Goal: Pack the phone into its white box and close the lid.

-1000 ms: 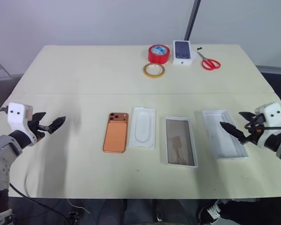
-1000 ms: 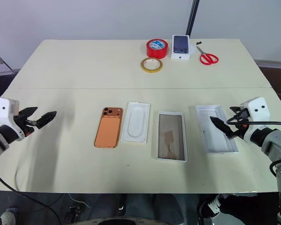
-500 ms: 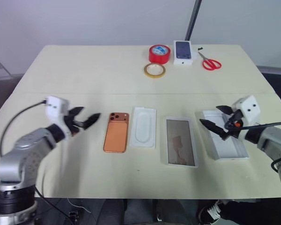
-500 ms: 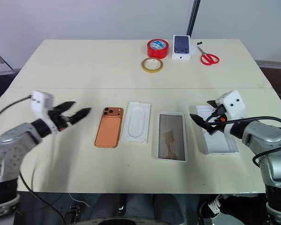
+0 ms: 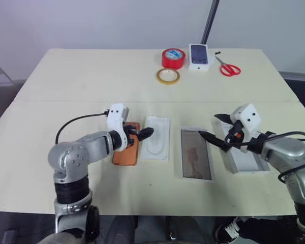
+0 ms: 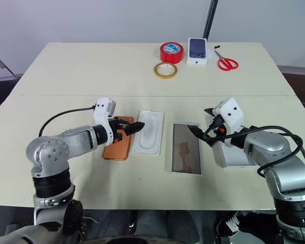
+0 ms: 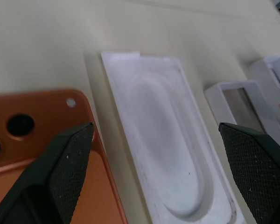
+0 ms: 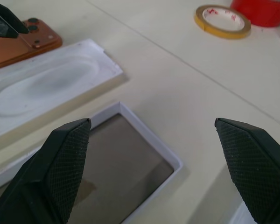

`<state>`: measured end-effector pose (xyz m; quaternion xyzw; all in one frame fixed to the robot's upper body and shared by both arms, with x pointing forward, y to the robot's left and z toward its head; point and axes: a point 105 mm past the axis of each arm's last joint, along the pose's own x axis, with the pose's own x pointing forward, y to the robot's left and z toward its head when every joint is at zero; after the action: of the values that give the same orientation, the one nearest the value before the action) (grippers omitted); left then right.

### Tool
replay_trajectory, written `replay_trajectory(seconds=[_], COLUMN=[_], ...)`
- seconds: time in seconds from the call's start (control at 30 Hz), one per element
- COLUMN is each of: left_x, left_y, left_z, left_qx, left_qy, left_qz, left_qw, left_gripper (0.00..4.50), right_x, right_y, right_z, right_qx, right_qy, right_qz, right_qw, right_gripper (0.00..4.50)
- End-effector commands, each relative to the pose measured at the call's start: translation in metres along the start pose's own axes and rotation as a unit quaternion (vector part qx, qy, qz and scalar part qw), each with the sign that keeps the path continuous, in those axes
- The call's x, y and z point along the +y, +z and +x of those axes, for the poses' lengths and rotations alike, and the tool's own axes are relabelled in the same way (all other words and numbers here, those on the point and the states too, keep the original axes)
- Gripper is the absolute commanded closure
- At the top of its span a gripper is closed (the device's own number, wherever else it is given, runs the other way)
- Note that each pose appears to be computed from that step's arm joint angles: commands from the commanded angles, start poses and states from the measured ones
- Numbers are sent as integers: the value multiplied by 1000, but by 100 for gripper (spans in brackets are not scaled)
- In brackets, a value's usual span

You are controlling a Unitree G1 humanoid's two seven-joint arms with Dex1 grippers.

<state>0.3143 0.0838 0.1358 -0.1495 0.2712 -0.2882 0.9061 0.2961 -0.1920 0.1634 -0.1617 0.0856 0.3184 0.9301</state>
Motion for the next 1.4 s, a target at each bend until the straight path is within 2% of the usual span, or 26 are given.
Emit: replay_trajectory(seconds=[0.03,0.47,0.53,0.6,0.8,0.83,1.07,1.17,1.2,1.3,1.4], left_x=[-4,-9,-8,-7,-1,-1,-8,-9,-9,-6,-1], left_y=[5,-14,-16,-18,-17,-15,-1,3,6,12,21], left_z=[1,26,29,30,30,30,27,26,25,22,19], left_qx=[1,60,63,66,64,60,23,11,6,-8,-24], left_qy=[-2,8,13,17,33,33,1,-6,-6,-5,2], left_qz=[-19,-55,-67,-73,-81,-86,-118,-127,-129,-137,-145], left_qw=[1000,997,996,995,994,994,993,992,992,991,989], left_gripper=[0,0,52,130,425,444,444,450,450,450,450], right_x=[1,28,35,44,76,81,104,104,103,103,103], right_y=[16,21,15,10,-11,-14,-35,-48,-52,-58,-51], right_z=[-6,-9,-10,-10,-16,-17,-26,-25,-24,-21,-14], right_qx=[-24,-17,6,26,92,99,149,171,176,184,160], right_qy=[-8,54,73,95,181,195,257,256,253,252,248], right_qz=[-22,-35,-56,-73,-129,-134,-156,-167,-172,-192,-202], right_qw=[999,998,996,992,971,967,942,937,936,930,934], right_gripper=[5,5,0,0,0,0,0,77,120,276,428])
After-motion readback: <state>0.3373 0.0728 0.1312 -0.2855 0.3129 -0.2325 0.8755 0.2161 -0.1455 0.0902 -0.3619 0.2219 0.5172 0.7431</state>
